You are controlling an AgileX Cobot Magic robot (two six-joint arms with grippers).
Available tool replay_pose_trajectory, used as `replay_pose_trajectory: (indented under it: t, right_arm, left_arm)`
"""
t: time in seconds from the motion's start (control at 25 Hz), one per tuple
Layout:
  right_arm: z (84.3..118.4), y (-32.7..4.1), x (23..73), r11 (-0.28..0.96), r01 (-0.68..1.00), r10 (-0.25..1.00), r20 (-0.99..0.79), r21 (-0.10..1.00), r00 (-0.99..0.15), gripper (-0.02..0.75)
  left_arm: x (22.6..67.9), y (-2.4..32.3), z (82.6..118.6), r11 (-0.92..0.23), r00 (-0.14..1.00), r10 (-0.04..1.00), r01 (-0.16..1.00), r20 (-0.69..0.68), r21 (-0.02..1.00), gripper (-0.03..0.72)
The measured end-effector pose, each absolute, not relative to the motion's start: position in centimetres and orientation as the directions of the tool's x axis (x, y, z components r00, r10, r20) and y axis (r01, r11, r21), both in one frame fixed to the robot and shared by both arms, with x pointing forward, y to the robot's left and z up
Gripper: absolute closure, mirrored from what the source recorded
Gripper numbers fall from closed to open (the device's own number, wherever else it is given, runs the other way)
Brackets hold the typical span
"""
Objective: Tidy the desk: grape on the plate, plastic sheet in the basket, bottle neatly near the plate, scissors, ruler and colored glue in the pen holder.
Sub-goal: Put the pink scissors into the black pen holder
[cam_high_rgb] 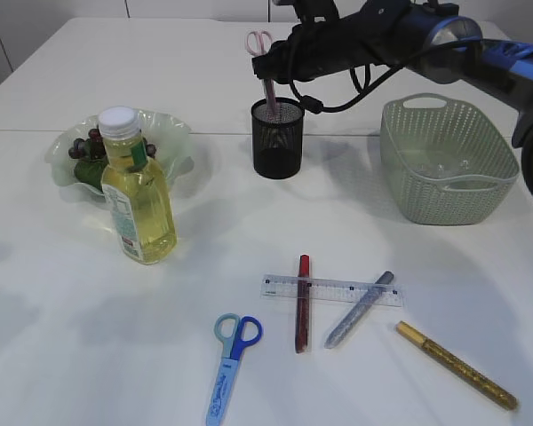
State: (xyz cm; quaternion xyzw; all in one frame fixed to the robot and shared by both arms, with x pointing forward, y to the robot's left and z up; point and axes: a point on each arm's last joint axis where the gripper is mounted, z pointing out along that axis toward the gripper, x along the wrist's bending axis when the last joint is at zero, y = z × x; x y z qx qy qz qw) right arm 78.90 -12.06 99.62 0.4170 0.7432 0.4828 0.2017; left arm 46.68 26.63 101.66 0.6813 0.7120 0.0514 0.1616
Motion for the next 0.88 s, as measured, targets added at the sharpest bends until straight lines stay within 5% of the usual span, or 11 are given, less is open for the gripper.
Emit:
replay_pose_trajectory:
  t: [0.56, 0.88]
  right_arm:
    - [96.7, -11.9, 79.5, 0.234, 0.401, 0.797, 0.061, 0.886, -0.601, 0.568]
    - [96.5, -11.9, 79.3, 0.247, 0.414, 0.785, 0.07, 0.876, -0.616, 0.353]
  left_arm:
    - [46.7, 26.6, 101.6, 0.065, -0.019, 0.987, 0.955, -0.158, 0.29, 0.253]
    - [46.7, 26.9, 101.6, 0.037, -0.002, 0.993, 0.954, -0.12, 0.296, 0.254]
